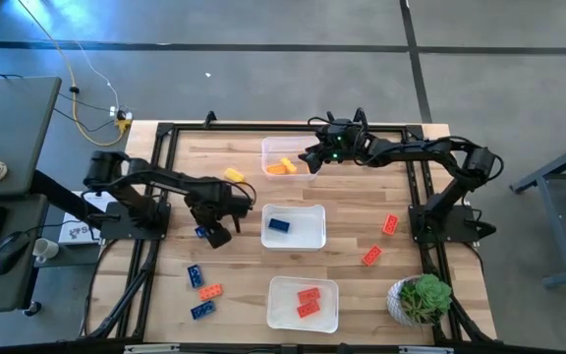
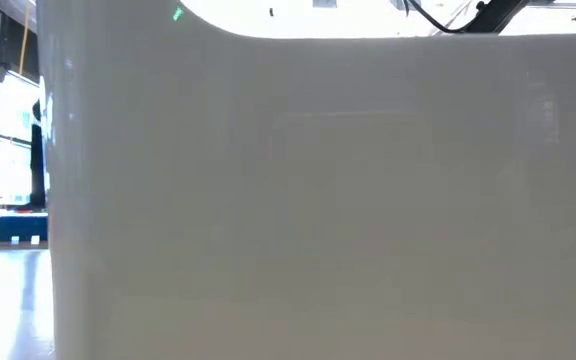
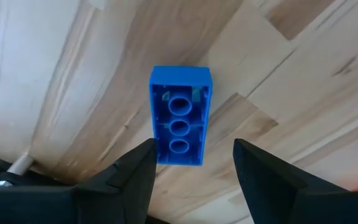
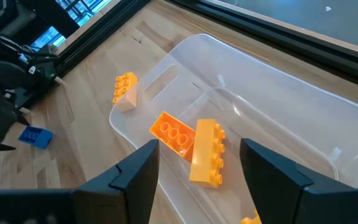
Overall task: Sort & place blocks by color
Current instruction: Put the blue game piece into the top white bin
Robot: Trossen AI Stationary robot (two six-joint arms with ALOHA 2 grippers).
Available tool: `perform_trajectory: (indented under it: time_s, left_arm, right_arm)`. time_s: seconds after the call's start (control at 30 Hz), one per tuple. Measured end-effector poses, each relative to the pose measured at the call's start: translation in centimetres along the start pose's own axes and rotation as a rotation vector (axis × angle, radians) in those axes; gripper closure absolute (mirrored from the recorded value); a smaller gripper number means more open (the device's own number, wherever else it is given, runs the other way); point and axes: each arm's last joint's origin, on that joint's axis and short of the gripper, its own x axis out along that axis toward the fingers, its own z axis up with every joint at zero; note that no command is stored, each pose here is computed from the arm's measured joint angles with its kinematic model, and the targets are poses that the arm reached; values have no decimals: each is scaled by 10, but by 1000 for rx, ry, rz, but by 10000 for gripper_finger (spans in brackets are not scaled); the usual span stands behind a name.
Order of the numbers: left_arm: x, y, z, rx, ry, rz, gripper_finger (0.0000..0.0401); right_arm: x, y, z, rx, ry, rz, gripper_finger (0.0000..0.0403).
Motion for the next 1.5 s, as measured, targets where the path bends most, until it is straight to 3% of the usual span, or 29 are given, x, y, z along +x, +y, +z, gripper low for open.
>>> perform_trajectory:
  time_s: [0.6, 0.73, 0.87, 0.93, 1.13, 1.5]
  left_arm:
    - [35, -8, 20, 63, 115, 72, 209]
    - [35, -8, 20, 107, 117, 60, 246]
    - [33, -7, 19, 140, 109, 67, 317]
    - [31, -7, 18, 158, 94, 76, 340]
    - [20, -3, 16, 167, 19, 96, 340]
    - [-35, 16, 13, 122, -234, -71, 340]
  right_arm:
    - [0, 0, 0, -1, -4, 4, 194]
    - [0, 1, 1, -2, -6, 11, 194]
    - [0, 1, 1, -3, -3, 30, 194]
    - [0, 2, 2, -5, -7, 44, 194]
    - [-8, 8, 13, -17, -54, 71, 194]
    - [-25, 35, 62, -59, -179, 133, 194]
